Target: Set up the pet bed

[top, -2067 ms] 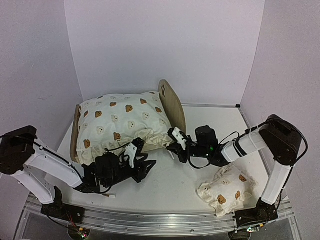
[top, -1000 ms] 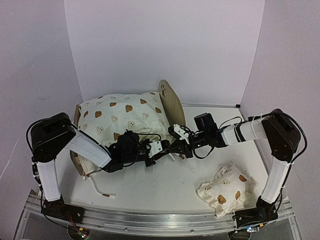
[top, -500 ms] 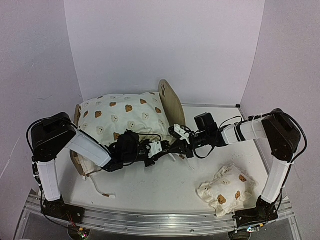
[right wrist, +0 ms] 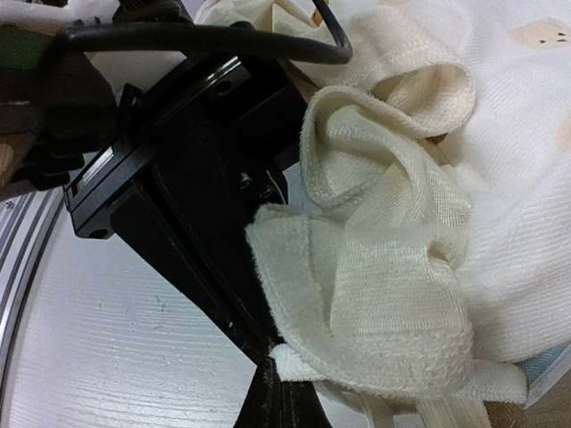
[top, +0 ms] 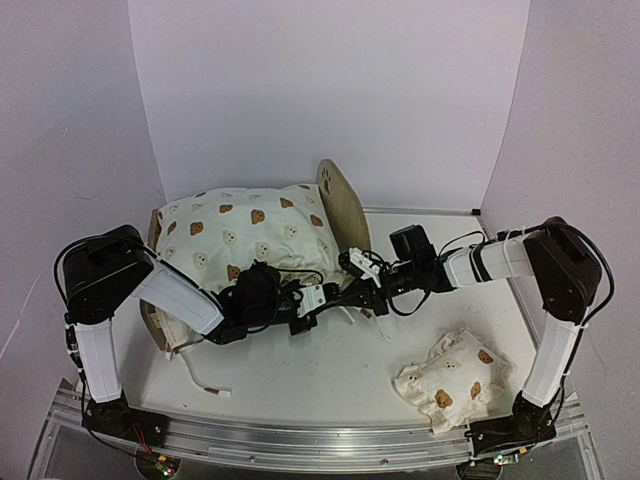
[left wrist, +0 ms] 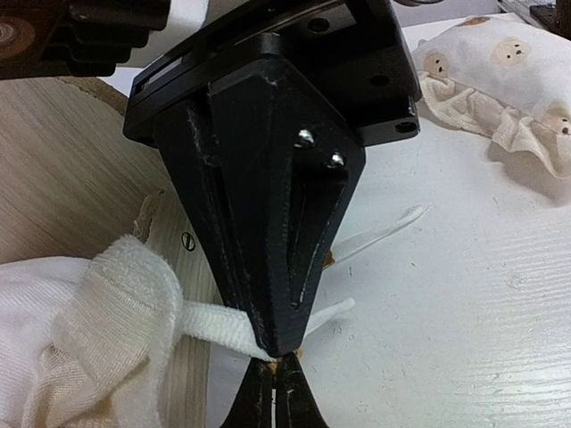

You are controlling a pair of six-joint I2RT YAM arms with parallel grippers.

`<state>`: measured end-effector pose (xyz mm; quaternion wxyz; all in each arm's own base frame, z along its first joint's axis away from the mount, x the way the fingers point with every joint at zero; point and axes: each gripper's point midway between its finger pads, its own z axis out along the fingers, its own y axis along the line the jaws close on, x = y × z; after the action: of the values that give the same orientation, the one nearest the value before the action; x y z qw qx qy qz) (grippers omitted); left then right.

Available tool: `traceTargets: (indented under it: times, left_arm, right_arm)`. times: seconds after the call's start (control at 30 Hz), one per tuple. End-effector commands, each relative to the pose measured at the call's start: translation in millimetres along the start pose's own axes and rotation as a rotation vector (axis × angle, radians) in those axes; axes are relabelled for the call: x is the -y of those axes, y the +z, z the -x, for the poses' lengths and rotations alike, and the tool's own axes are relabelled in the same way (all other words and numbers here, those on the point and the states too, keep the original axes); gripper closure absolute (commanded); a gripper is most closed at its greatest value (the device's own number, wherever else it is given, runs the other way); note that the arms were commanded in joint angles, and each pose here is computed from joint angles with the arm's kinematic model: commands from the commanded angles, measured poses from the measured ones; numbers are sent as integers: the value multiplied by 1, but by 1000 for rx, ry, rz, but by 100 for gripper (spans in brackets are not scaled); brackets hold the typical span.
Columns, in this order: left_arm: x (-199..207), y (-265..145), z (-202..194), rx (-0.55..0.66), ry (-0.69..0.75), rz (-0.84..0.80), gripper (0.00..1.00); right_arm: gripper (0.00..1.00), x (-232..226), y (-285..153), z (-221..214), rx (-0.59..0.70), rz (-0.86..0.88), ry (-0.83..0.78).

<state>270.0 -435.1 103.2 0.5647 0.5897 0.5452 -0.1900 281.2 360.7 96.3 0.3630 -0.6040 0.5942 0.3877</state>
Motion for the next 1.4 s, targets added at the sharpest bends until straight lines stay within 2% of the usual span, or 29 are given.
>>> traceTargets:
  times: [0.0,0.07,0.13,0.27,0.43,0.63,0.8,1.0,1.13,1.2,1.37]
  left_arm:
    - [-18,2,11,16,-37,56,100]
    - [-26,0,10,2,-87,98,100]
    - [-34,-1,10,-6,-158,139,100]
    - [-47,-6,7,-10,-370,214,100]
    - [-51,-17,10,23,-655,250,100]
    - [-49,-30,28,74,-801,260,100]
    - [-48,-34,41,105,-855,257,100]
    - [-41,-32,53,126,-885,235,100]
    - [-36,-30,61,137,-884,218,100]
    - [-36,-33,71,156,-866,213,100]
    - [-49,-45,107,232,-768,211,100]
  right_arm:
    - [100,-4,6,25,60,39,-44]
    - [97,5,5,24,39,-8,0]
    - [82,15,1,21,8,-85,61]
    - [57,38,-21,-3,-81,-337,264]
    - [45,29,-50,-53,-178,-533,458]
    - [42,20,-64,-93,-257,-635,549]
    - [44,28,-63,-98,-273,-718,580]
    - [44,18,-27,-88,-253,-690,557]
    - [44,31,-20,-94,-275,-804,570]
    - [51,39,-23,-100,-284,-865,578]
    - [93,38,-34,-107,-286,-925,593]
